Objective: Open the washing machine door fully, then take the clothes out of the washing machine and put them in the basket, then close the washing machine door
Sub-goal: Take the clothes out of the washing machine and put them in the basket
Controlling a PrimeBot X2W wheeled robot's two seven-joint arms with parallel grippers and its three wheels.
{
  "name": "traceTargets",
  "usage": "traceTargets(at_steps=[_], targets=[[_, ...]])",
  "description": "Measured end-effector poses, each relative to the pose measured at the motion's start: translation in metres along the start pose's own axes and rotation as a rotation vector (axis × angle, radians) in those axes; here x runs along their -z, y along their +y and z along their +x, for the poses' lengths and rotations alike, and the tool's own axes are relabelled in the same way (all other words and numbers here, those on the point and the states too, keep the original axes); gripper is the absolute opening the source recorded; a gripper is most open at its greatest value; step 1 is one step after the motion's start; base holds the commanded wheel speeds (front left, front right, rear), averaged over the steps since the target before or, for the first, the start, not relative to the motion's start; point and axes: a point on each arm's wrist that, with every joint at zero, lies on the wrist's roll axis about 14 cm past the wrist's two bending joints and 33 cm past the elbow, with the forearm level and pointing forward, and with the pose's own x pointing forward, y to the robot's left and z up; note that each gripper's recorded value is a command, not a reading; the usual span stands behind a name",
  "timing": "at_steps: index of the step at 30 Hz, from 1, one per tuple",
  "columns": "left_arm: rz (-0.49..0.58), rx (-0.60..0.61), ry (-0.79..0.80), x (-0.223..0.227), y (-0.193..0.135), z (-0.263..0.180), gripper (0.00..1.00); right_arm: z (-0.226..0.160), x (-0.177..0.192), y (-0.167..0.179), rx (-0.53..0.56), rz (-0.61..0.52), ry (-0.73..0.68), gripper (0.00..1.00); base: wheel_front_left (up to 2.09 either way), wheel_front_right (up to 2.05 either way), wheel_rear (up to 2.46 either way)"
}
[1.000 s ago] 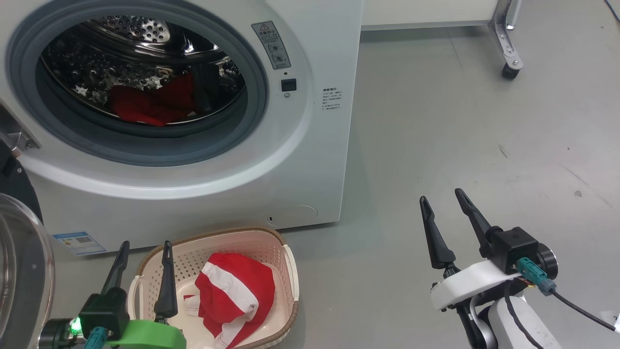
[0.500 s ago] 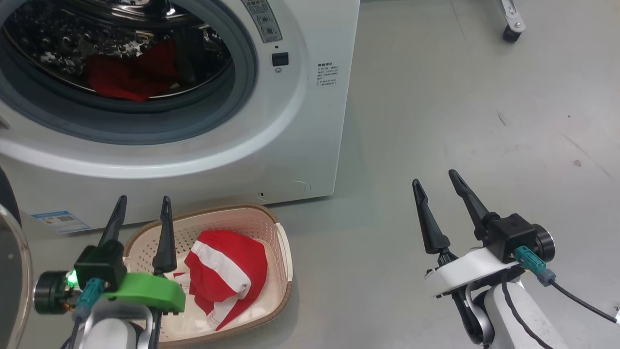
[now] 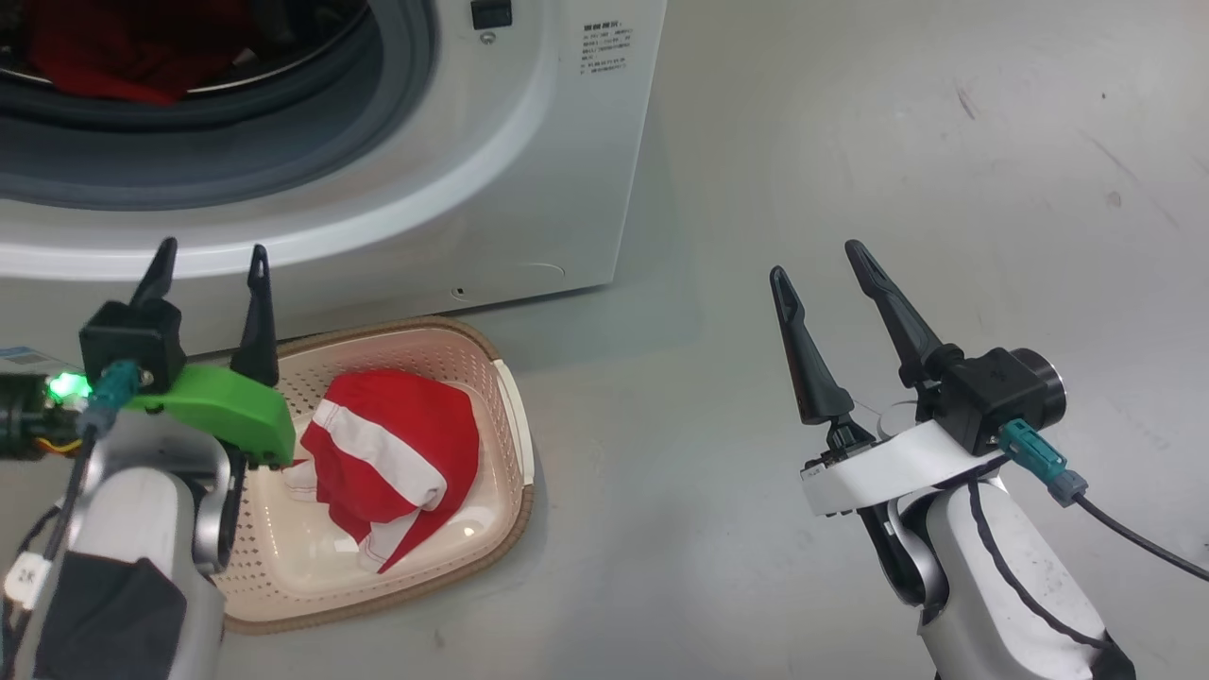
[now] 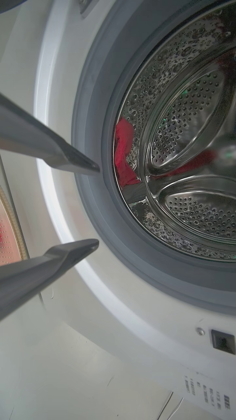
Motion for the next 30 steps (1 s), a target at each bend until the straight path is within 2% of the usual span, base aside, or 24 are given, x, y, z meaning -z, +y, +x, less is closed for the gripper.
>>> traceTargets(at_steps=[7,20,24,30], targets=[[0.083,0.008,0.092,0.017,0.014,0.056,1.00,0.018,0.013,-0.010,0.021,0.041,0.017,1.00,0.00,0.00,0.00],[0.141,-0.038,0.160,0.028,0.046,0.142,1.00,0.041,0.033,-0.034,0.077,0.083,0.041,1.00,0.00,0.00,0.00],[0.198,-0.058,0.204,0.040,0.060,0.165,1.00,0.044,0.041,-0.042,0.102,0.101,0.057,1.00,0.00,0.00,0.00],[0.210,-0.055,0.229,0.050,0.060,0.196,1.00,0.040,0.052,-0.060,0.159,0.093,0.090,1.00,0.00,0.00,0.00]])
